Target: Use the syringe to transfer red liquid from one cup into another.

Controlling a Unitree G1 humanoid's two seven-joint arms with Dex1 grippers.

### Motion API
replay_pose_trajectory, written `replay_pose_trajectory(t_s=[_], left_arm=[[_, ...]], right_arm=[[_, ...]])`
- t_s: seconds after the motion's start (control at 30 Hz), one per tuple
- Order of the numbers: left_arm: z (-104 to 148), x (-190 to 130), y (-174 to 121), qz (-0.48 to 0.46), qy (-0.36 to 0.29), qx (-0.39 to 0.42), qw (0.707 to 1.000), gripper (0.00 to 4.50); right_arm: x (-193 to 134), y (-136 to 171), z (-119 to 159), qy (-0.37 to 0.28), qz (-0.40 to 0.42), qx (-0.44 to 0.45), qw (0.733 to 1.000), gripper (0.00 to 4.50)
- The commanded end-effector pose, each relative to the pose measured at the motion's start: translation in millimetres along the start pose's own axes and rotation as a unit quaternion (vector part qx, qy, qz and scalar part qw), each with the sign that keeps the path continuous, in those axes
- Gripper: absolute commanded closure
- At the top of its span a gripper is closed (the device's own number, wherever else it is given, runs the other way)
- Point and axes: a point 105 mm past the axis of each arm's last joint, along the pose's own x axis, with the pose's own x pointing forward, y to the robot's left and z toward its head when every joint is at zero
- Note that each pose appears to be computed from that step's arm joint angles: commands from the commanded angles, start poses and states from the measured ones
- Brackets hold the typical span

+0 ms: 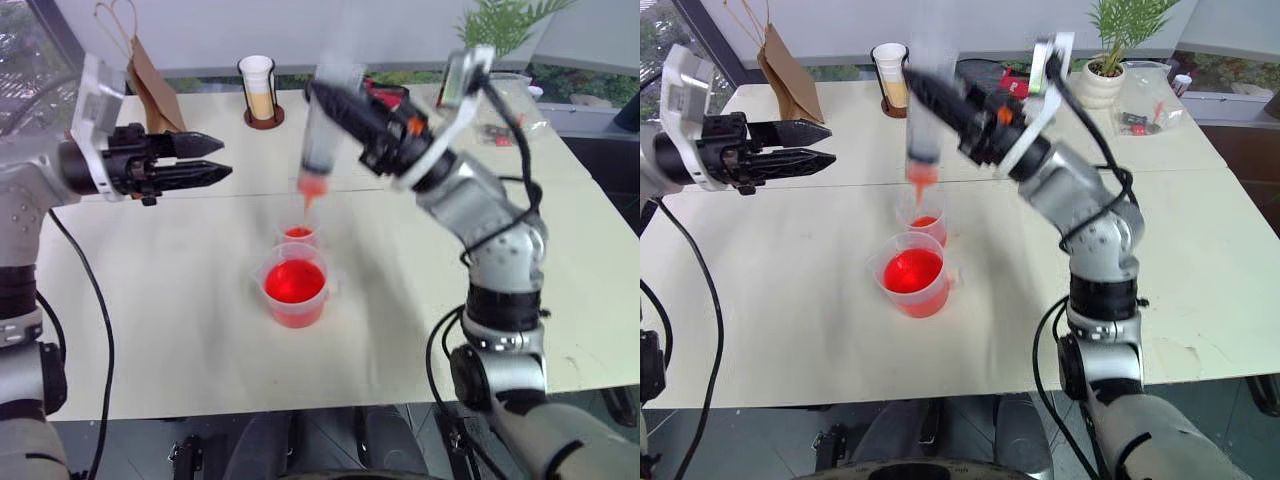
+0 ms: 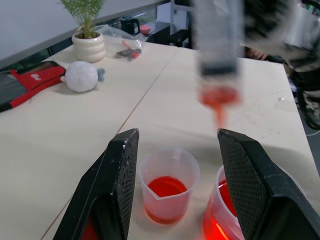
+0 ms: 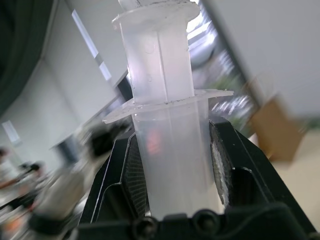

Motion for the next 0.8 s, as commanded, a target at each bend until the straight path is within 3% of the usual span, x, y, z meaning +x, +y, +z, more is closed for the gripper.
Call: replay_pose_trajectory(t_s=[0.03,0.27,0.57,0.8], left_arm=[[12,-2,3,0.011,-0.015,0.031,0.999,1.95],[31,10,22,0.043,-0.053,0.071,0.995,1.95],[75,47,37,0.024,-0.125,0.124,0.984,1.95],[81,68,41,-0.006,-0.134,0.132,0.982,1.95]], right_arm=[[14,-10,-10,0.001,0.012,-0.044,0.999,3.10],[16,-16,-45,0.038,0.035,-0.056,0.997,3.10],[15,-6,-61,0.052,0.055,-0.049,0.996,3.10],[14,-3,-67,0.061,0.060,-0.052,0.995,3.10]])
